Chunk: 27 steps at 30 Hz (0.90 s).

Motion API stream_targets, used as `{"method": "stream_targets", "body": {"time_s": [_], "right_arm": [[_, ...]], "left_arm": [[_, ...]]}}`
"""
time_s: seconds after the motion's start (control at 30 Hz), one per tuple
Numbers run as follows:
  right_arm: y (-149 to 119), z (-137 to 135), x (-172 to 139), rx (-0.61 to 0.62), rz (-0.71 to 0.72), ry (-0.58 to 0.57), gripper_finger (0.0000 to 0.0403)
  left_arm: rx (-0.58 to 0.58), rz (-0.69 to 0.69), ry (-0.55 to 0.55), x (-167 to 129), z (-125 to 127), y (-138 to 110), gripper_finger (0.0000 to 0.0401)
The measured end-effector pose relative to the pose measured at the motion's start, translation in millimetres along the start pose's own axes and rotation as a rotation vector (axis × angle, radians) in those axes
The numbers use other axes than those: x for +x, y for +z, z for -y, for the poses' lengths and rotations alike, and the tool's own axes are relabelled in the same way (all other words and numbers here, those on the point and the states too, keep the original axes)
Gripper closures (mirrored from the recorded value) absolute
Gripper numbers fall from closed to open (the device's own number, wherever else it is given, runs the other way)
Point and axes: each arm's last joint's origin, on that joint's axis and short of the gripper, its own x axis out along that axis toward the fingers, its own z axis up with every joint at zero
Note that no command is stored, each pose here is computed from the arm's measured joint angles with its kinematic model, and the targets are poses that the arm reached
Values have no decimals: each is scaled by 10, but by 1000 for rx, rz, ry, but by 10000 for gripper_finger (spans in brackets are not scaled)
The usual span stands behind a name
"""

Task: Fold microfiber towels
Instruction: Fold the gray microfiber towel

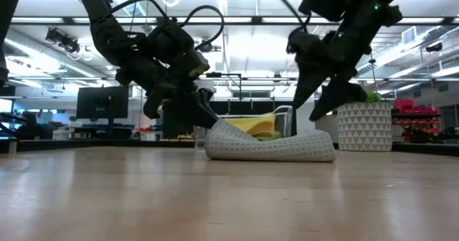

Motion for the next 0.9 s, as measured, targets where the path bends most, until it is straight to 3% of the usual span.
{"method": "stream_targets", "body": {"time_s": [0.27,0.5,0.73,0.9], "right_arm": [[-168,-42,225,136,-46,-73,177],[-249,-77,337,144,9,-123,265],[-281,-136,257,115,112,-137,369],[-320,-171,163,134,187,-152,395]], "left_arm": [[-16,7,6,0,-4,8,393],[-20,19,37,-5,-33,19,395],[-80,49,72,-26,-101,32,396],[-102,45,126,-31,-128,34,395]]}}
